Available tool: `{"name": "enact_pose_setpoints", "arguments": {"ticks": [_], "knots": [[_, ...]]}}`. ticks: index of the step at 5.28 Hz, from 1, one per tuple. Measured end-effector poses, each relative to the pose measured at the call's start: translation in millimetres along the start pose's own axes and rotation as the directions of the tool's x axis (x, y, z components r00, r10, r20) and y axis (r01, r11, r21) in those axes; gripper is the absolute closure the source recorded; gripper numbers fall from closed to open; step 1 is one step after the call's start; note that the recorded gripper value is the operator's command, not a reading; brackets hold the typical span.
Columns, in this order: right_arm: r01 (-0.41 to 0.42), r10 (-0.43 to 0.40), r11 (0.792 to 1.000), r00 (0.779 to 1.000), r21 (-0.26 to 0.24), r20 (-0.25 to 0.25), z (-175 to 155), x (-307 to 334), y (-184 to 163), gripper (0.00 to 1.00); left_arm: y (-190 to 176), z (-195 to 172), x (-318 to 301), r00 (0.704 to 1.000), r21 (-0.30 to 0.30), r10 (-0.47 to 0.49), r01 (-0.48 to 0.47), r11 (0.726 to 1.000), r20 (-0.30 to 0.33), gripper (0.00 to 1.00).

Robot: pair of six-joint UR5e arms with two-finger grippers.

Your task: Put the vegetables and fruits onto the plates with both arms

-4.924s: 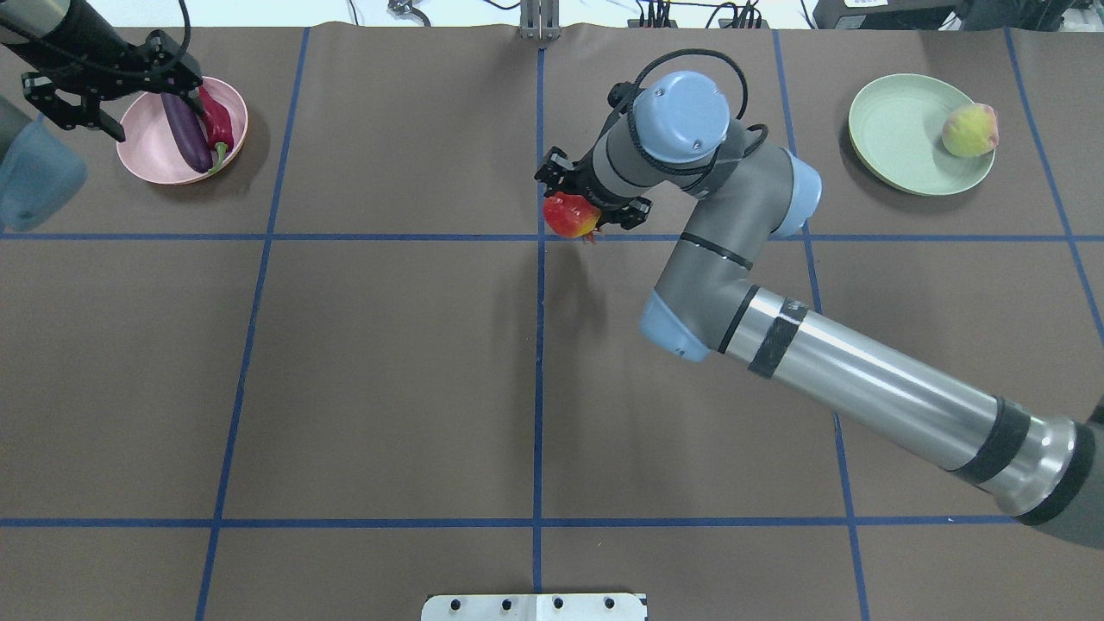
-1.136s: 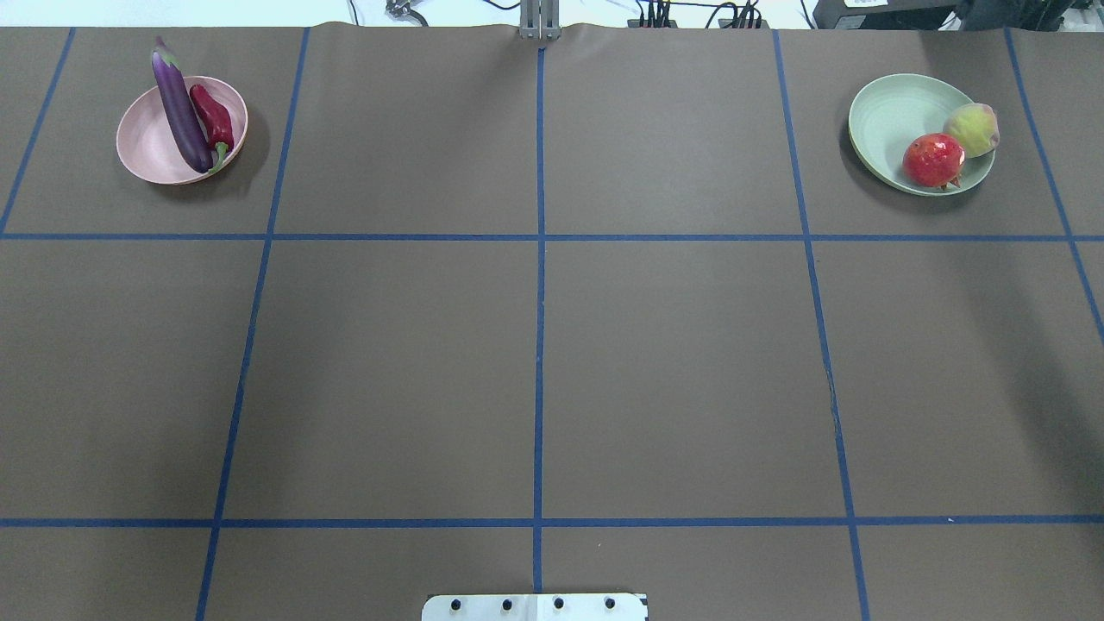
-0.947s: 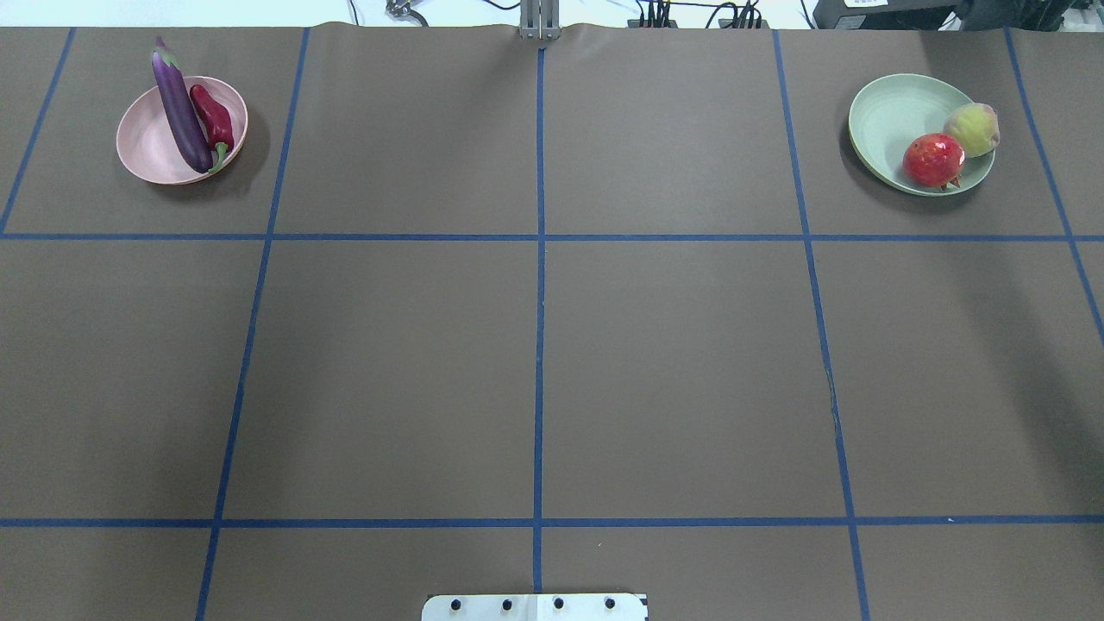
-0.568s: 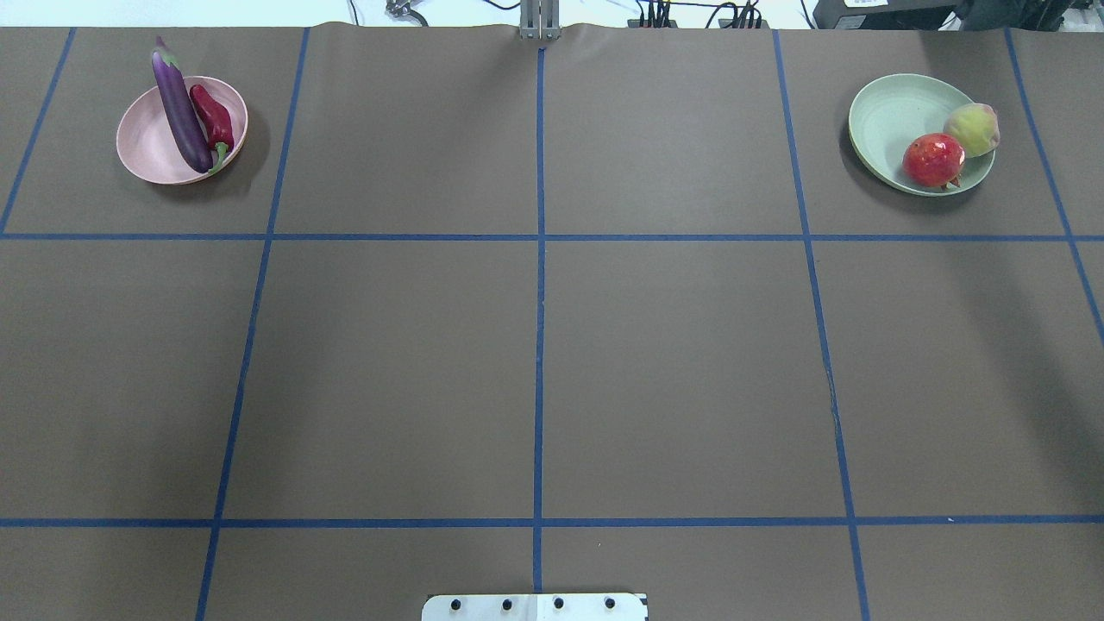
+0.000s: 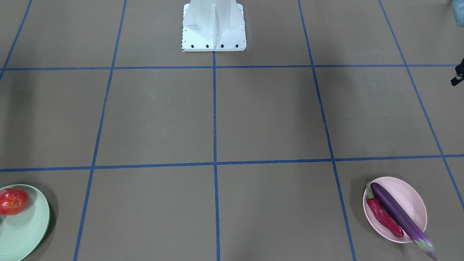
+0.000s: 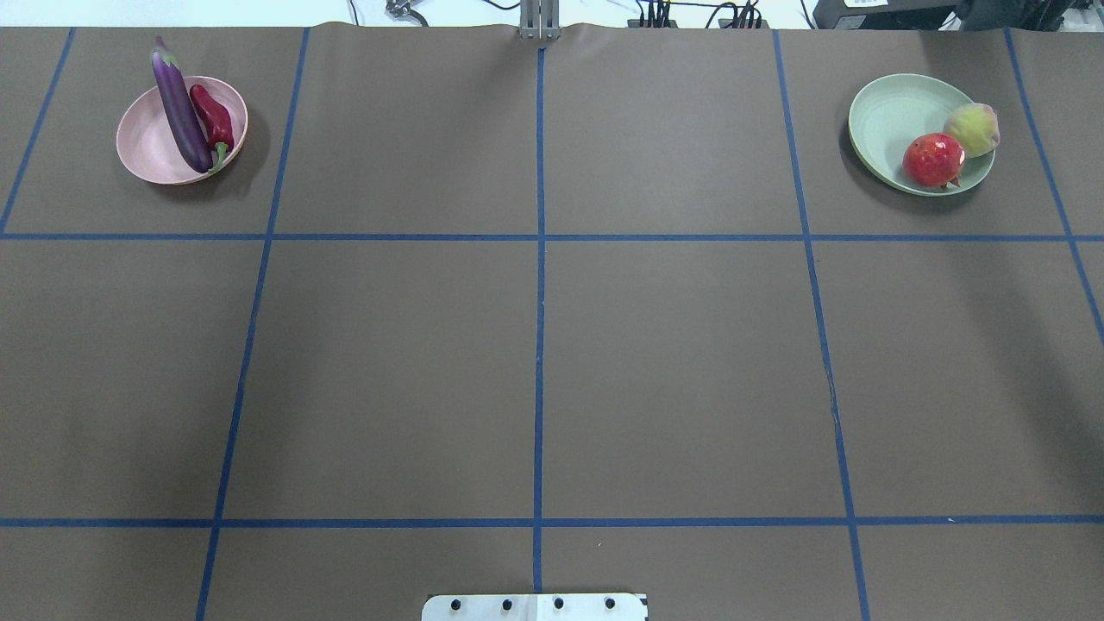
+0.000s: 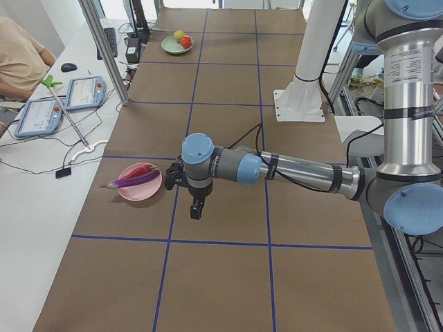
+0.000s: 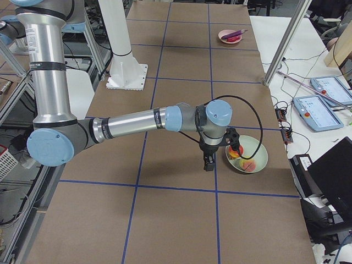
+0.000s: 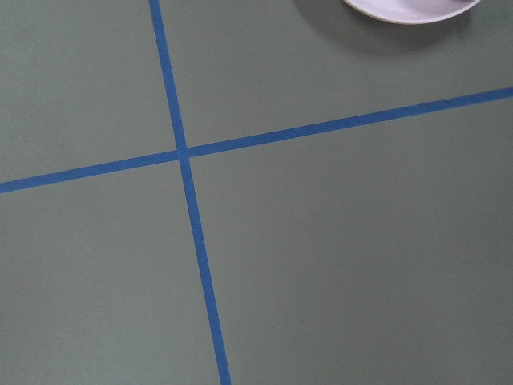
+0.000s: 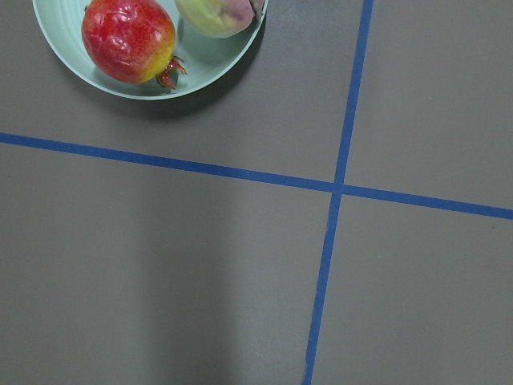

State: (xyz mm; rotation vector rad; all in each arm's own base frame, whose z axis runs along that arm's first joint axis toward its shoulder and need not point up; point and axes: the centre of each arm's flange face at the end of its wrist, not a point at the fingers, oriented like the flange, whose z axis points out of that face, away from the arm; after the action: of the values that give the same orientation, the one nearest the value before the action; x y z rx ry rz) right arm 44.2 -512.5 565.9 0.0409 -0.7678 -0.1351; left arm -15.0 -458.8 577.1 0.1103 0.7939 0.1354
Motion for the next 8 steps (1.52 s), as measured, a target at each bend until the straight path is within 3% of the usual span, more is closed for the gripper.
{"name": "enact_pose_setpoints", "arguments": {"ticks": [2, 8], "knots": [[-0.001, 0.001, 1.0, 1.0, -0.011, -0.007, 6.2, 1.9, 3.8, 0.0, -5.6, -6.1, -5.5, 1.0, -0.001, -0.027, 0.027, 1.0, 0.002, 0.0], [0.025, -0.025, 1.0, 1.0, -0.005, 0.001, 15.1, -2.8, 7.3, 0.0, -25.6, -23.7, 11.4, 1.0, 0.046, 0.014, -0.014, 0.999, -0.001, 0.0]]}}
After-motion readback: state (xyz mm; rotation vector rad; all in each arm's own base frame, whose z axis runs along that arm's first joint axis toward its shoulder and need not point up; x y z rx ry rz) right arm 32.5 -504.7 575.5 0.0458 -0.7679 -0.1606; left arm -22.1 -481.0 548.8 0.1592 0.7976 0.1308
